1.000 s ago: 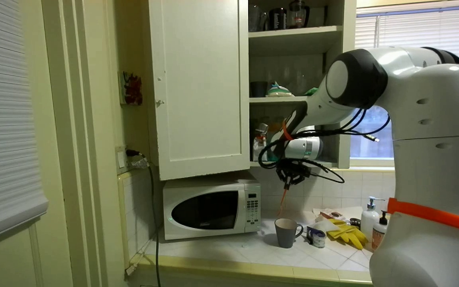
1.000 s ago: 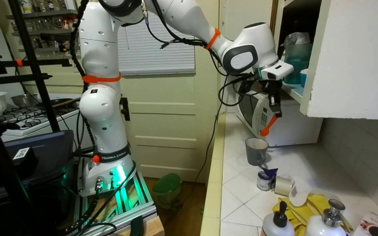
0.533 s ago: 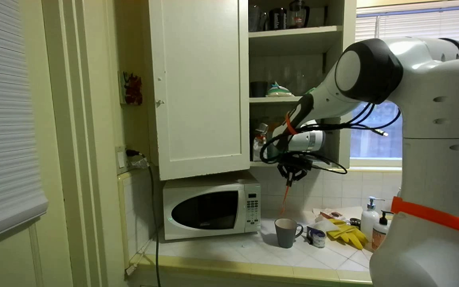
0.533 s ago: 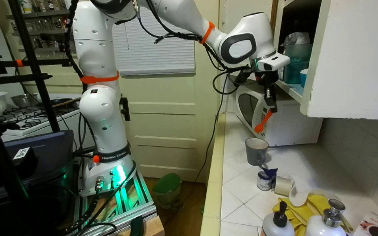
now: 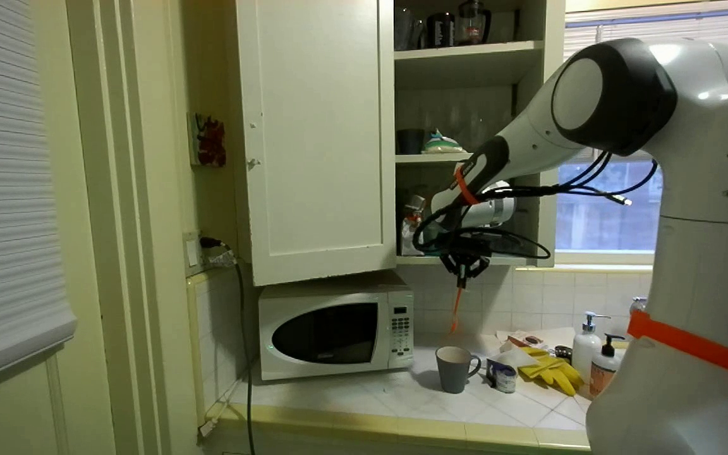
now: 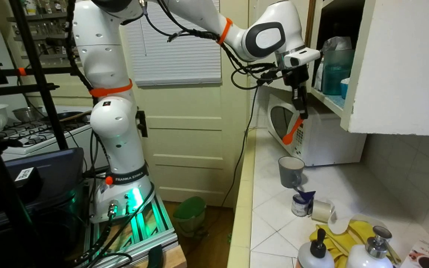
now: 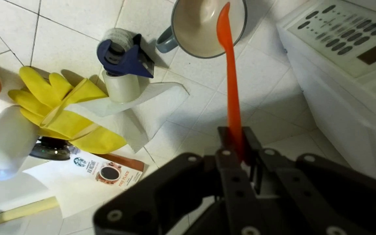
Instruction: Put the blue cup on the bottom shelf of the right upper cabinet then put the orange spoon from the mug in the blue cup.
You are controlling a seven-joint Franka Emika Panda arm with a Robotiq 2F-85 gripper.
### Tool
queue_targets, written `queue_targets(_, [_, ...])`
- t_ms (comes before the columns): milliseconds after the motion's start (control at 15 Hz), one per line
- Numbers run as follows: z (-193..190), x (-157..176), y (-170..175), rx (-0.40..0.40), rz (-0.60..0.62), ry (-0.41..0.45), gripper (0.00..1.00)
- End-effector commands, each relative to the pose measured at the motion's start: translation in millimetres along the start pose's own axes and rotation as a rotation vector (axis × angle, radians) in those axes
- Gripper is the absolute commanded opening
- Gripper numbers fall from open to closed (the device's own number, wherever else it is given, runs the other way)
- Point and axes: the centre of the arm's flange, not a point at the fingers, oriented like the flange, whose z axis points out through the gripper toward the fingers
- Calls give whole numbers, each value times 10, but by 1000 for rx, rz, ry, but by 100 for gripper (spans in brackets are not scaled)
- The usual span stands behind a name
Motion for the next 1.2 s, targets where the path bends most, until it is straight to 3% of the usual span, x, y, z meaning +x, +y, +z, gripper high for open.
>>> queue_targets(0, [-266, -243, 8, -21, 29, -6, 3])
queue_targets(600, [-720, -500, -136, -71, 4, 115, 3])
queue_targets(1133, [-1291, -486, -52, 7, -7, 289, 3])
